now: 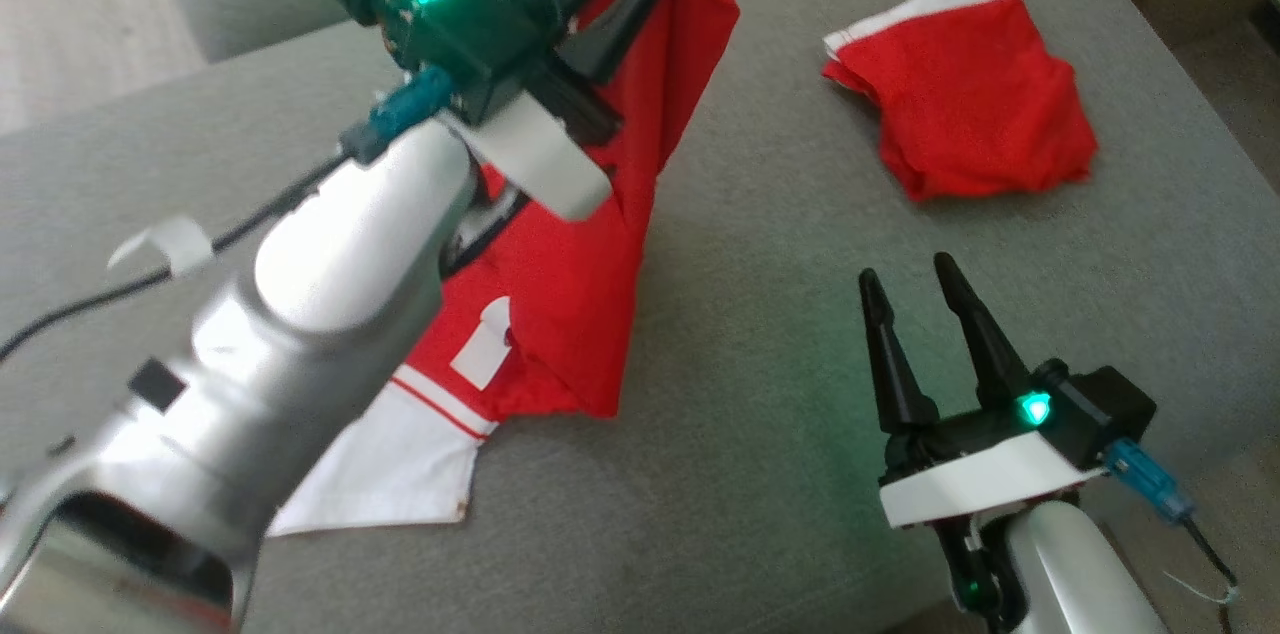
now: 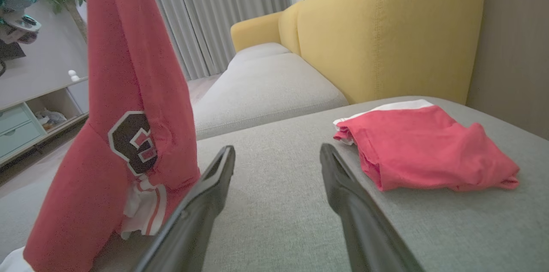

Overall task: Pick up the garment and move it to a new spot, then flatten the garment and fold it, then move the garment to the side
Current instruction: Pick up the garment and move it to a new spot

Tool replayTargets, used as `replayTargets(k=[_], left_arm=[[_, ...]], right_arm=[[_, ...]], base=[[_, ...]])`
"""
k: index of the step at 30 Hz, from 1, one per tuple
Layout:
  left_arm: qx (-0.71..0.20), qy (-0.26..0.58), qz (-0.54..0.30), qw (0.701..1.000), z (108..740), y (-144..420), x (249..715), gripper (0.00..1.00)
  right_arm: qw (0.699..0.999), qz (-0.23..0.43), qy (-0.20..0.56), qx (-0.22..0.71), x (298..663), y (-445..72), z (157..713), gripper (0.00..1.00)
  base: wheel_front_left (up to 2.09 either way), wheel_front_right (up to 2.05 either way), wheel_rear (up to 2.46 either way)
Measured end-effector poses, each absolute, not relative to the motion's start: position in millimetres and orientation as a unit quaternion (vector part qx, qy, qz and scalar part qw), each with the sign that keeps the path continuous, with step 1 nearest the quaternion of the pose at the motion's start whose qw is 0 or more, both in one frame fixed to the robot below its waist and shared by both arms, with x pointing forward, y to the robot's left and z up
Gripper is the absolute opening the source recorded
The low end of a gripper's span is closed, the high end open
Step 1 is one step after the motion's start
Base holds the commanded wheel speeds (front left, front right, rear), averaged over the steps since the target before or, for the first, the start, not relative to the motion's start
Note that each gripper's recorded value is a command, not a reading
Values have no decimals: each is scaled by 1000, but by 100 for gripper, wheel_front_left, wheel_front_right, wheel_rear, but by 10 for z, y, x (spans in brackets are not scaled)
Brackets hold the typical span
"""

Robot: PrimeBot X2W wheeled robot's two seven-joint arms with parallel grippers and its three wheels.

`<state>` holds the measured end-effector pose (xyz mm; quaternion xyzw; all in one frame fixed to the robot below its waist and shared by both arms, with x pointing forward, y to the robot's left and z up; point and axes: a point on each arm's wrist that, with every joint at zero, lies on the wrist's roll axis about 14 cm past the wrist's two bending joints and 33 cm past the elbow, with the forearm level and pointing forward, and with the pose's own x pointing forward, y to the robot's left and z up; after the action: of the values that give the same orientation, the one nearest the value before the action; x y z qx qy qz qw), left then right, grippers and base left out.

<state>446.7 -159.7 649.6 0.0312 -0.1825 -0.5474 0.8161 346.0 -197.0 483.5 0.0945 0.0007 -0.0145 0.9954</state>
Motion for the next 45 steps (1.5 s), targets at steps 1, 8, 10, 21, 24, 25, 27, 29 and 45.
replayTargets(k=[1, 8, 10, 21, 24, 25, 27, 29, 45], left_arm=[[35, -174, -550, 816, 6439, -1633, 4518, 73], [45, -106, -568, 815, 6025, -1804, 4615, 100], [49, -92, -569, 816, 5945, -1782, 4618, 100], [54, -61, -505, 860, 5893, -1080, 4807, 100], [44, -55, -463, 884, 5849, -747, 4837, 100], [42, -51, -448, 892, 5800, -629, 4821, 100], [35, -34, -419, 907, 5666, -387, 4760, 100], [18, -20, -388, 921, 5547, -158, 4666, 100], [-136, 42, -174, 974, 4871, 822, 3717, 100]], right_arm=[[995, -16, 3, 96, 3461, -1974, 4821, 100], [994, -27, 13, 102, 3460, -2030, 4761, 100], [994, -25, 13, 102, 3469, -2020, 4763, 100], [996, 6, -6, 89, 3637, -1885, 4865, 100], [996, 18, -12, 86, 3690, -1819, 4906, 100], [996, 22, -14, 84, 3705, -1800, 4917, 100], [996, 30, -15, 82, 3717, -1748, 4918, 100], [996, 40, -14, 81, 3723, -1687, 4912, 100], [994, 87, -19, 69, 3751, -1388, 4961, 100]], base=[[0, 0, 0], [0, 0, 0], [0, 0, 0], [0, 0, 0], [0, 0, 0], [0, 0, 0], [0, 0, 0], [0, 0, 0], [0, 0, 0]])
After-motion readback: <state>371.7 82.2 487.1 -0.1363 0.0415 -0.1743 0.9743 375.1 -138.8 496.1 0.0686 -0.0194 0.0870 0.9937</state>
